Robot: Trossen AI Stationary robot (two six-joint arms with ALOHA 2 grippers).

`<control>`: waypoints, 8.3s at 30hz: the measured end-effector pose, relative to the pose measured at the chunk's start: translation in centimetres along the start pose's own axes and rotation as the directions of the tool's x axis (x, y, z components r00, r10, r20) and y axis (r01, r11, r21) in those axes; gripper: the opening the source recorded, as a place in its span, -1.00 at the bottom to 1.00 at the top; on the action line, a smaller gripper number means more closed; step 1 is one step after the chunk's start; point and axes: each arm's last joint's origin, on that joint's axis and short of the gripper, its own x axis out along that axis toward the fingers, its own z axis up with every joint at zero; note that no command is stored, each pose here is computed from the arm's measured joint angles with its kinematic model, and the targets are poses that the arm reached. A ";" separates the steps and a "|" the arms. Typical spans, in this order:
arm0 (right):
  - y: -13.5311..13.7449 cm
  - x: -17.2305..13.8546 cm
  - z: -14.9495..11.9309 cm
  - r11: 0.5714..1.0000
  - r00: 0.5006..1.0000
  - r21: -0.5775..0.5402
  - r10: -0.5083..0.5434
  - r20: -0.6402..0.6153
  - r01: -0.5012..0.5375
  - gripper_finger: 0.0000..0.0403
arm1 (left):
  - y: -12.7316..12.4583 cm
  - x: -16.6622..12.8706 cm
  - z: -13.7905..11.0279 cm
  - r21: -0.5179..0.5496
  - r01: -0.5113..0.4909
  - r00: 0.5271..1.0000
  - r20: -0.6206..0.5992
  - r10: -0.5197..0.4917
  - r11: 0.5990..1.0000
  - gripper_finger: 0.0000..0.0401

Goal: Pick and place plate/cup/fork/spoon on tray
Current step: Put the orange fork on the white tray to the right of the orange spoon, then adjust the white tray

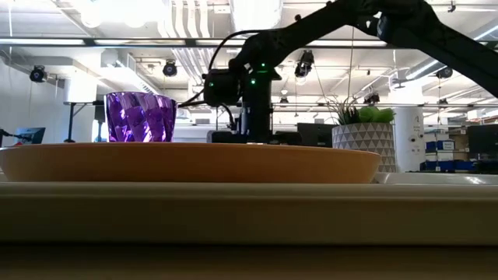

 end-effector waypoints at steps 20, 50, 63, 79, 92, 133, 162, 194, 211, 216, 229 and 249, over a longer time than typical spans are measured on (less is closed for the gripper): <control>-0.6 -0.4 0.5 0.999 1.000 -0.030 -0.012 0.008 0.013 -0.30 | 0.3 -0.4 -0.2 -0.008 0.001 1.000 0.014 -0.001 1.000 -0.45; -1.0 0.4 0.4 0.998 0.999 -0.046 -0.045 -0.027 0.044 -0.32 | 0.4 -0.6 -0.3 -0.012 0.002 1.000 0.020 -0.001 1.000 -0.45; -1.2 -0.9 0.3 0.992 0.996 -0.104 -0.079 -0.032 0.075 -0.95 | 0.4 -0.6 -0.3 -0.012 0.002 1.000 0.020 -0.002 1.000 -0.45; -2.3 -19.6 -12.2 0.986 0.982 0.159 -0.071 0.176 0.043 -0.96 | 0.4 -0.6 -0.3 -0.012 0.001 1.000 0.020 -0.001 1.000 -0.45; -1.9 -15.5 -27.9 0.881 0.995 0.466 -0.102 0.016 0.083 -0.96 | 0.3 -0.5 -0.2 0.015 0.000 1.000 0.018 0.000 1.000 -0.45; -7.0 -5.9 -31.8 0.915 0.976 0.389 0.169 -0.135 -0.105 -0.96 | 0.4 -0.6 -0.3 -0.007 0.001 1.000 0.020 -0.001 1.000 -0.45; -5.9 -11.3 -29.8 0.930 0.972 0.293 0.189 0.137 -0.222 -0.84 | 0.4 -0.6 -0.5 0.009 -0.002 1.000 -0.005 0.002 1.000 -0.45; -7.5 -8.6 -8.6 0.649 0.809 -0.535 0.576 -0.118 -0.541 -0.96 | -1.2 1.8 1.2 -0.103 -0.003 1.000 -0.007 0.002 0.995 -0.45; -5.8 -1.6 -8.9 0.611 0.793 -0.529 0.564 -0.232 -0.589 -0.96 | -1.2 1.8 1.2 -0.127 -0.004 1.000 -0.008 0.003 0.992 -0.45; -5.8 -0.1 -8.8 0.612 0.797 -0.530 0.552 -0.245 -0.587 -0.96 | -1.2 1.8 1.2 -0.128 -0.004 1.000 -0.008 0.003 0.992 -0.45; -8.2 0.7 -4.7 0.647 0.800 -0.510 0.581 -0.151 -0.566 -0.96 | -1.2 1.8 1.2 -0.128 -0.004 1.000 -0.008 0.003 0.992 -0.45; -9.0 0.9 -3.3 0.687 0.818 -0.505 0.572 -0.068 -0.523 -0.96 | -1.2 1.7 1.2 -0.130 -0.004 1.000 -0.007 0.003 0.992 -0.45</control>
